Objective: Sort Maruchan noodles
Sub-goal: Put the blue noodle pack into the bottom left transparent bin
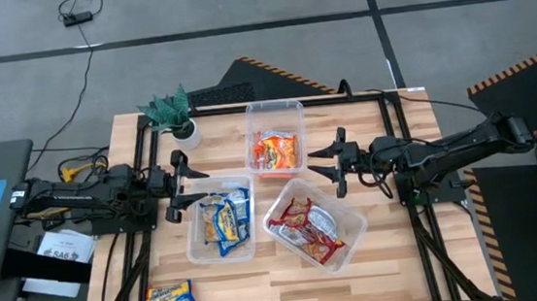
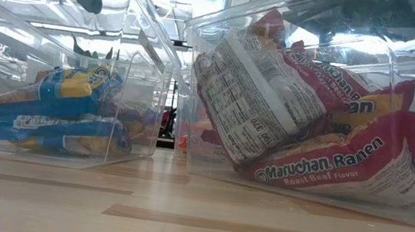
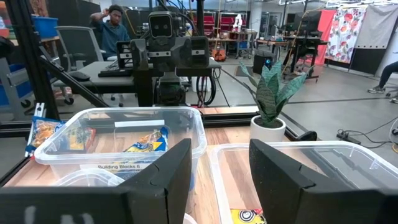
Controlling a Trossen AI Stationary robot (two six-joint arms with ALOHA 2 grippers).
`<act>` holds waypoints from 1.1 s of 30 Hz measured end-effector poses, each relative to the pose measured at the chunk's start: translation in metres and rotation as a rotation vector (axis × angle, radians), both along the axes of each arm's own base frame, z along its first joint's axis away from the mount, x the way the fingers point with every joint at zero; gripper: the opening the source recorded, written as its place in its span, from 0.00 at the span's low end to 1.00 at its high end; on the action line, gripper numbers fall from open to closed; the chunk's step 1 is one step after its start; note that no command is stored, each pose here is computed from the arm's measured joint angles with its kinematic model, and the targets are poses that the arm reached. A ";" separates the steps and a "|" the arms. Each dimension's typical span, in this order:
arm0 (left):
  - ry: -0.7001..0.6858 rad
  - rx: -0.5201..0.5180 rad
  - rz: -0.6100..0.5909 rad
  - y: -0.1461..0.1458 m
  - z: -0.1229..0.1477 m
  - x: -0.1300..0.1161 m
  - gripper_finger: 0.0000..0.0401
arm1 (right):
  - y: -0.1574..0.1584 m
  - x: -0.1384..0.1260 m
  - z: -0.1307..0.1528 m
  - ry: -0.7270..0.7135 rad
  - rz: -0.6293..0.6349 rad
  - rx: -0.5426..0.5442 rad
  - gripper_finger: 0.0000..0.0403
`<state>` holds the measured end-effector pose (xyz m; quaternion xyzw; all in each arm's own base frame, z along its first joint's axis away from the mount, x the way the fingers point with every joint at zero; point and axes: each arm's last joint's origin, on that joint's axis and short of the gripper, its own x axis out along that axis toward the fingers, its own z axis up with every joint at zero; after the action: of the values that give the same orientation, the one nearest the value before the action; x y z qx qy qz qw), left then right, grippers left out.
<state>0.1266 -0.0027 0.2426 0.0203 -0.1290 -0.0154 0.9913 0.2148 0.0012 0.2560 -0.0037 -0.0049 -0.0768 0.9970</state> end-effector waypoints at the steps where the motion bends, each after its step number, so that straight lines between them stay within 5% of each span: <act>1: 0.000 0.000 0.000 0.000 0.000 0.000 0.55 | 0.000 0.000 0.000 0.000 0.000 0.000 0.45; 21: 0.064 0.024 0.005 0.000 -0.006 -0.017 0.55 | 0.000 0.000 0.000 0.001 0.000 0.000 0.45; 33: -0.052 0.029 -0.010 0.000 -0.027 -0.038 0.55 | 0.000 0.000 0.000 0.000 0.000 0.005 0.45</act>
<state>0.0889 -0.0026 0.2153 0.0346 -0.1547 -0.0218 0.9871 0.2148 0.0013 0.2559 -0.0012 -0.0047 -0.0766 0.9970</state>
